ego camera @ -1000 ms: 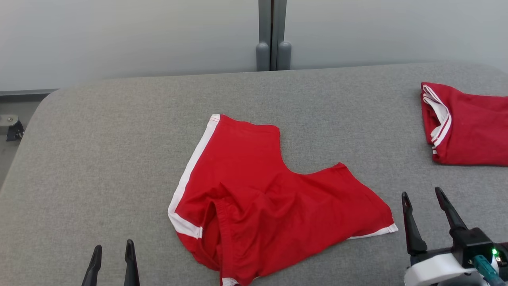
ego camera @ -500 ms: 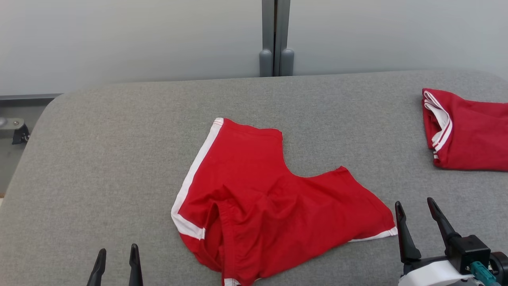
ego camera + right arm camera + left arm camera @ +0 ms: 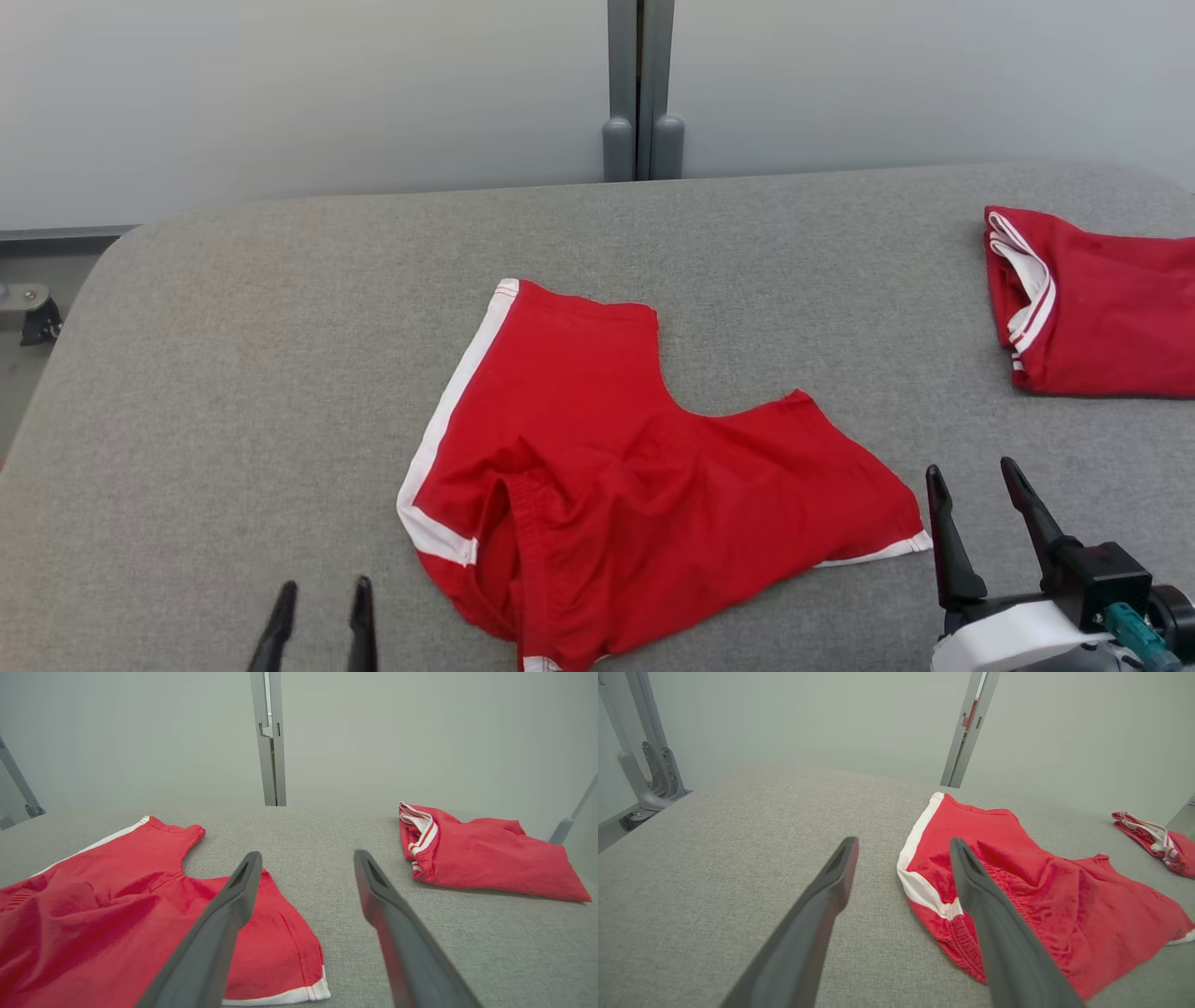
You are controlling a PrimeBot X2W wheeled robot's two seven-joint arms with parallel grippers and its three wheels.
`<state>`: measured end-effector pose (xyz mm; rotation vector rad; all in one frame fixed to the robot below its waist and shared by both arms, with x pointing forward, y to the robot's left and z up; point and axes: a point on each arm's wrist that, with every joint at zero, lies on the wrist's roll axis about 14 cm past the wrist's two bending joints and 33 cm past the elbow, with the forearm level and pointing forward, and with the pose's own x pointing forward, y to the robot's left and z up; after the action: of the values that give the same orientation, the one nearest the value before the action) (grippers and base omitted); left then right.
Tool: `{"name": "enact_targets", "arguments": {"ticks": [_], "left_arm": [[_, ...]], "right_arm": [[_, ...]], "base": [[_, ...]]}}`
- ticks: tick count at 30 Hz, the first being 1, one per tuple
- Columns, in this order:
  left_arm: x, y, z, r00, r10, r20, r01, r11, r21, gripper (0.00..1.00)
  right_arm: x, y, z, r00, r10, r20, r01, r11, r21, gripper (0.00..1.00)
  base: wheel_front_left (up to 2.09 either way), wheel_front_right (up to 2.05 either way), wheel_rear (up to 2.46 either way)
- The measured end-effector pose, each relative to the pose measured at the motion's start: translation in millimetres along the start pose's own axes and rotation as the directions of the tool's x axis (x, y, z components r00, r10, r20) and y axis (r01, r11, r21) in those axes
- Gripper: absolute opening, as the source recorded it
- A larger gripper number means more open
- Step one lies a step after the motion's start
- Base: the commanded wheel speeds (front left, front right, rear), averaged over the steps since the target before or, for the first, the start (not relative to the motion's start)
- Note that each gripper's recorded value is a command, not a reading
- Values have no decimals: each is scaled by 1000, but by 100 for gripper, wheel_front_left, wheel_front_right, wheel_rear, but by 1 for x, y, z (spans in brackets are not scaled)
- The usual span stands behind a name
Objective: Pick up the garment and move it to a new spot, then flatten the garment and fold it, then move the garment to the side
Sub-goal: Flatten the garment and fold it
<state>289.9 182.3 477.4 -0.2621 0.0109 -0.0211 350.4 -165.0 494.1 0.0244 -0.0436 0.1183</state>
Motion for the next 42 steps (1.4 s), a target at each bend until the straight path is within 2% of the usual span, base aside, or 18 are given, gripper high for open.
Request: {"name": "enact_targets", "arguments": {"ticks": [4,7,10,17,25,40,41,42], "left_arm": [[-9,-29,-26,985,-139,-104,137,990,-25,100],[-24,-42,-58,936,-225,-272,226,974,-30,100],[-28,-57,-71,891,-288,-352,274,958,-89,100],[-25,-79,-89,826,-368,-426,329,930,-166,100],[-15,-78,-106,793,-386,-471,350,922,-167,100],[-13,-83,-128,734,-422,-532,373,905,-202,100],[-13,-84,-129,731,-427,-533,376,903,-208,95],[-12,-86,-129,728,-433,-531,379,900,-215,84]], "right_arm": [[0,-5,-22,997,-7,-74,4,999,-47,100],[-1,-11,-55,972,-6,-236,-20,994,-108,100],[1,-16,-77,931,-5,-366,-52,988,-145,100],[9,-21,-105,869,-14,-494,-78,983,-166,100],[13,-10,-123,838,23,-545,-113,985,-134,100],[15,-9,-130,831,32,-556,-103,990,-98,100],[16,-9,-131,830,32,-558,-104,990,-97,100],[15,-8,-132,827,34,-561,-104,990,-92,100]], "base": [[0,0,0],[0,0,0],[0,0,0],[0,0,0],[0,0,0],[0,0,0],[0,0,0],[0,0,0]]}}
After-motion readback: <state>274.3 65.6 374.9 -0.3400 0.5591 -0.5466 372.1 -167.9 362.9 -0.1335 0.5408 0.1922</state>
